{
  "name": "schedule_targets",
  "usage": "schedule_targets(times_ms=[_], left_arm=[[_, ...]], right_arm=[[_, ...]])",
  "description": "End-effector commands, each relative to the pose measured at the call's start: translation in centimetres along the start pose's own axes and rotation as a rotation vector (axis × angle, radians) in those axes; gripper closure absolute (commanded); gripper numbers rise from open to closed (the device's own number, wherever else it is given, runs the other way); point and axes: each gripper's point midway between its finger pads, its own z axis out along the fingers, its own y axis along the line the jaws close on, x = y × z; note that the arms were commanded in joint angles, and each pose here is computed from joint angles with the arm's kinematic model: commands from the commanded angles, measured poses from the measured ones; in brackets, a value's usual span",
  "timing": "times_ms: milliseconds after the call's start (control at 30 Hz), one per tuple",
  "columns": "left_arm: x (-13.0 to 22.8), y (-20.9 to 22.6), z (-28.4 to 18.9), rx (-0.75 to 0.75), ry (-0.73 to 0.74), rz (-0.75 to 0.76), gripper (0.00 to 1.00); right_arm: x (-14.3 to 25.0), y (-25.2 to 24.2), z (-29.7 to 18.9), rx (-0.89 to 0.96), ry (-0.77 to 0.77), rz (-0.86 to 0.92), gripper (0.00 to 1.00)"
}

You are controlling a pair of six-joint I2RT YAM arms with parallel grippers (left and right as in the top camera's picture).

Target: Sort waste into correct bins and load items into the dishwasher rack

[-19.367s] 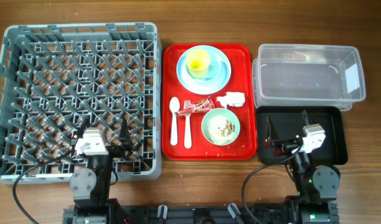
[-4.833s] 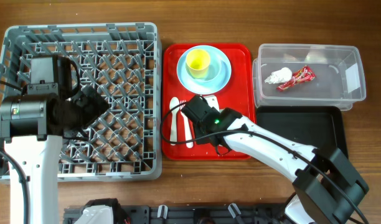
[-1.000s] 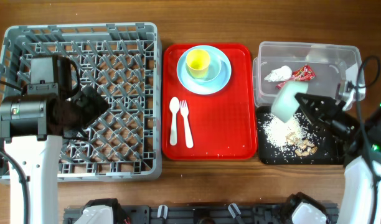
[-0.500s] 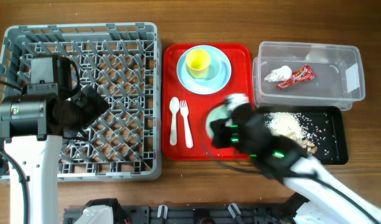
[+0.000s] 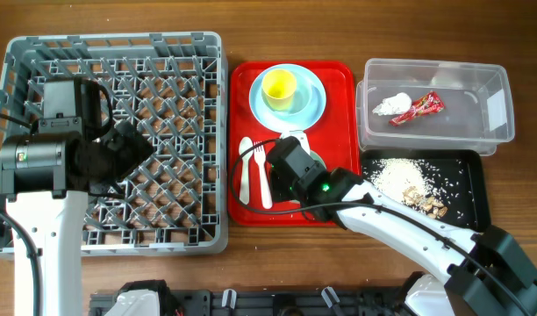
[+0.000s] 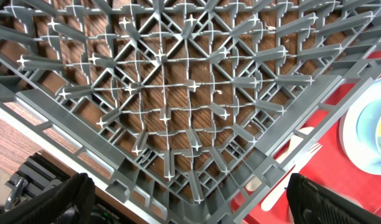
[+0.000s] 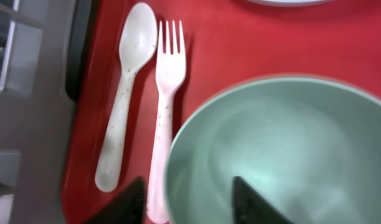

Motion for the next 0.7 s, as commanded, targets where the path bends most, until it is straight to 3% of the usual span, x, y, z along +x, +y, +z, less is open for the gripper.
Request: schedule_targets(times_ms=[0,133,267,333,433,633,667], left_arm=[[-0.2,0.4,0.0,-0.012,-0.01,-0.005,0.0],[-0.2,0.4,0.0,-0.012,-0.01,-0.005,0.0],[-0.2,0.4,0.0,-0.012,-0.01,-0.005,0.0],[-0.2,0.4,0.0,-0.012,-0.01,-0.005,0.0],[-0.2,0.4,0.0,-0.012,-0.01,-0.005,0.0],[-0.2,0.4,0.0,-0.012,-0.01,-0.005,0.0],[-0.2,0.4,0.0,-0.012,-0.01,-0.005,0.0]], right_arm=[[-2.0,1.4,-2.4,-0.036,-0.047,-0.061,0.31],[-6.2,0.1,-9.2,0.066,-0.196,-0.094,0.27],[-8.5,-0.9,-19.3,0.062,-0.372,-0.133,0.27],[-7.3,-3.7,-27.2,0.015,-0.535,-0.027,0.28],[-4.7,-9.4,-35.3,-0.001,-0.775,0.182,0.27],[1.1,-15.8,-41.8,-0.069,-1.005,0.309,0.24],[1.8,-16.4,-42.2,-0.081,-1.024,0.318,0.19]])
